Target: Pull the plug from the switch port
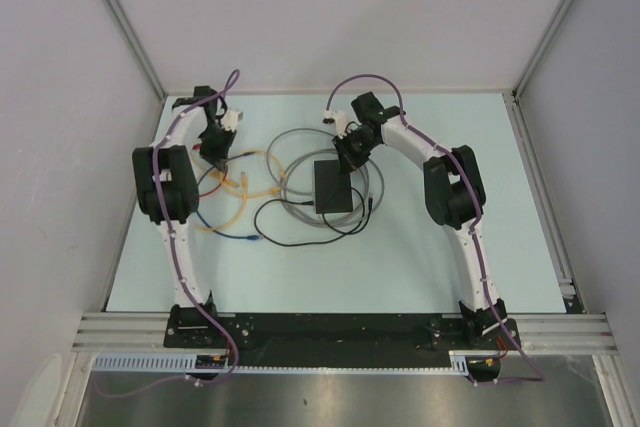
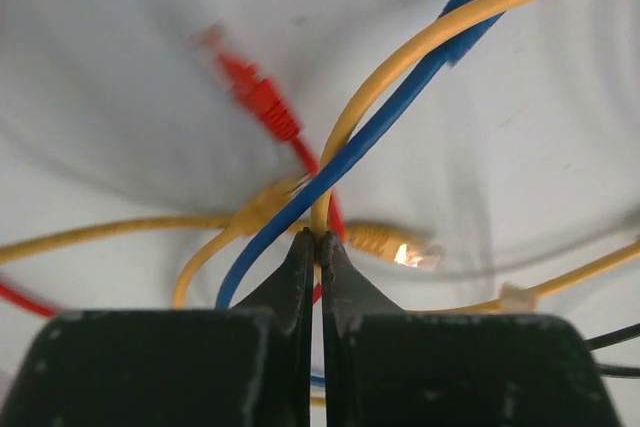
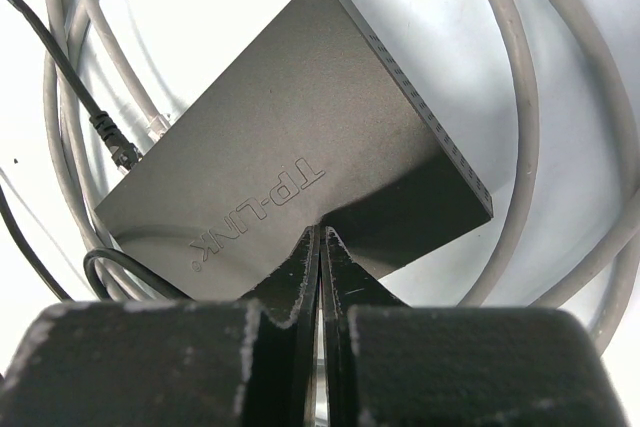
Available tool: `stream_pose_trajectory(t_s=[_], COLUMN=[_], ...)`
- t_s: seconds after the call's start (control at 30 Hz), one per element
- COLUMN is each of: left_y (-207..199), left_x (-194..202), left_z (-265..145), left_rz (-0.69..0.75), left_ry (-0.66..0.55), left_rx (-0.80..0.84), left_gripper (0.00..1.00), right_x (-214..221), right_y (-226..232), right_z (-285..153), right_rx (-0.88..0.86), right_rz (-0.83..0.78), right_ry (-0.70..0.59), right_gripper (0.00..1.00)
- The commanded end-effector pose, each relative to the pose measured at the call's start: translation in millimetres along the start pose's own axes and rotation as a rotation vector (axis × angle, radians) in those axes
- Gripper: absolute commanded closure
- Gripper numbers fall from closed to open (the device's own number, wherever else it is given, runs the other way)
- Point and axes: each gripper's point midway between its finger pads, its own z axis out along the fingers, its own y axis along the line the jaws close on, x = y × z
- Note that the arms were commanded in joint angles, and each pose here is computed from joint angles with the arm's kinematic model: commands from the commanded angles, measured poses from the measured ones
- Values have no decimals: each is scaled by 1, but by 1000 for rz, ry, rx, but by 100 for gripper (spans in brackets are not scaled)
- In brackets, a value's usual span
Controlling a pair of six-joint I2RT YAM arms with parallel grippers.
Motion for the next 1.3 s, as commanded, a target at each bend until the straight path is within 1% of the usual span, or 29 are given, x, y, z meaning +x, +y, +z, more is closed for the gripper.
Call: stream_pose_trajectory(t_s=[0.0, 0.1, 0.2, 0.23, 0.27, 0.37, 0.43, 0.47, 0.5, 0.57, 0.63, 0.67, 0.73, 0.77, 0.8, 0.83, 0.9, 1.0, 1.03, 1.1, 1.27], left_y=[41, 40, 27, 26, 19, 0, -31, -60, -88, -131, -155, -169, -185, -192, -196, -199, -208, -224, -227, -234, -234], left_x=[15, 19, 10, 6, 1, -16, -34, -45, -58, -61, -68, -69, -70, -71, -68, -74, -77, -76, -74, -70, -55], left_z=[-37, -41, -48, -52, -55, -70, -86, -99, -117, -139, -147, -145, -131, -123, -109, -102, -86, -80, -70, -66, -31], left_rz=[-44, -53, -43, -41, -17, 47, 113, 176, 254, 354, 395, 408, 392, 384, 348, 347, 313, 301, 293, 289, 263], left_ry=[-37, -38, -80, -88, -96, -148, -214, -261, -338, -384, -423, -416, -392, -379, -345, -361, -352, -326, -302, -284, -191], left_rx=[-98, -88, -27, -33, -34, 6, 94, 164, 286, 409, 480, 507, 579, 591, 609, 612, 658, 747, 771, 821, 840], left_gripper=[100, 100, 100, 97, 80, 55, 52, 50, 48, 45, 43, 43, 43, 43, 43, 43, 43, 44, 44, 45, 48], right_x=[92, 92, 91, 91, 91, 91, 90, 90, 91, 93, 92, 92, 93, 94, 92, 94, 98, 102, 102, 102, 102], right_y=[-24, -26, -27, -27, -27, -27, -27, -27, -27, -27, -26, -25, -25, -25, -24, -24, -22, -21, -21, -21, -20], right_z=[31, 30, 31, 31, 30, 30, 29, 30, 29, 30, 29, 29, 26, 26, 22, 21, 19, 15, 14, 14, 15], right_rx=[70, 71, 72, 72, 72, 74, 78, 78, 80, 78, 77, 76, 75, 74, 79, 79, 77, 82, 84, 86, 92], right_rz=[103, 110, 112, 112, 112, 111, 110, 109, 110, 110, 107, 106, 107, 108, 105, 105, 104, 106, 105, 103, 95], right_ry=[282, 280, 277, 277, 277, 276, 276, 277, 278, 284, 283, 284, 289, 291, 288, 291, 300, 307, 306, 308, 313], right_gripper=[98, 98, 98, 98, 98, 98, 98, 98, 98, 98, 98, 98, 98, 98, 99, 99, 99, 99, 99, 99, 99])
